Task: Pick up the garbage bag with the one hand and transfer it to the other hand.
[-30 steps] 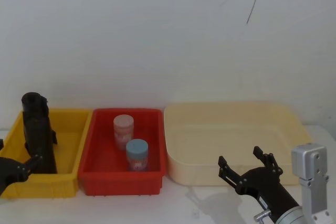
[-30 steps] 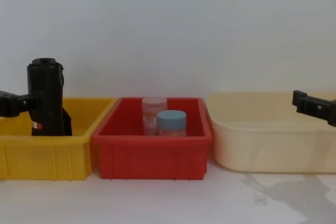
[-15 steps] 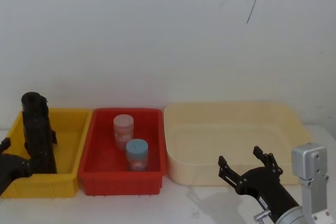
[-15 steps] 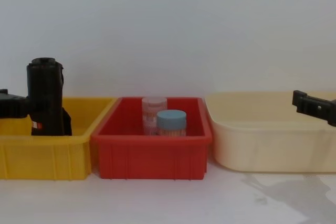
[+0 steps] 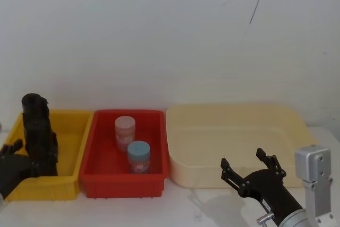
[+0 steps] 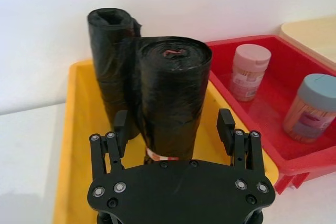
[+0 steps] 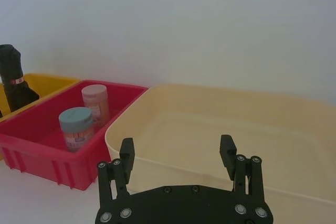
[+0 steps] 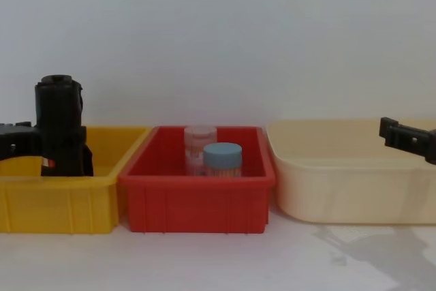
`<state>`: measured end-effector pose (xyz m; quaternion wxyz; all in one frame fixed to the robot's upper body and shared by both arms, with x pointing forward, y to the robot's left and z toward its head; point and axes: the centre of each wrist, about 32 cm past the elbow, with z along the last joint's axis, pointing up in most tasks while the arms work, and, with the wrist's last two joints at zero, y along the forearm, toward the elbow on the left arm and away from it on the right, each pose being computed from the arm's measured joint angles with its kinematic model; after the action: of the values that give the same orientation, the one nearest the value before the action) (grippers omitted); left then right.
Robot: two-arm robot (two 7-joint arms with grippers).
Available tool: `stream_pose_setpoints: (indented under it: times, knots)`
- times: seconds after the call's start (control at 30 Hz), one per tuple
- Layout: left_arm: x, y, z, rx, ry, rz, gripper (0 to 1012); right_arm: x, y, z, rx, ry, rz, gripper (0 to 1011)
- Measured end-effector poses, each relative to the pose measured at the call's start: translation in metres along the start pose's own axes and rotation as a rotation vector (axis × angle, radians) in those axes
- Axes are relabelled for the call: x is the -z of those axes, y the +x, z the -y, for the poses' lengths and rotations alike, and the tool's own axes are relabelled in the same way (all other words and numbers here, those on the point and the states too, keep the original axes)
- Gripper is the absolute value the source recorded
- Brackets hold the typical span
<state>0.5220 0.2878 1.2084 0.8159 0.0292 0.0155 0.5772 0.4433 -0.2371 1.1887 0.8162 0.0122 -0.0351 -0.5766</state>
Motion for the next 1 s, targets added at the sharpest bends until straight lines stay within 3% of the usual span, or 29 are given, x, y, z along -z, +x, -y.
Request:
stream_pose_setpoints:
  times: [0.23, 0.73, 1.0]
  knots:
    - [-0.0008, 0.0017, 0.0076, 0.034, -0.002, 0.004, 1001, 0.0, 0.0, 0.0, 0.0, 0.0, 0.0, 1000]
    - [-0.0062, 0.0026, 0.0222, 0.057, 0.006, 0.057, 1001, 0.0, 0.0, 0.0, 0.0, 0.0, 0.0, 1000]
    - [-0.0077, 0.0029, 0.0254, 0.06, 0.008, 0.07, 816, 0.0, 0.0, 0.0, 0.0, 0.0, 0.0, 999]
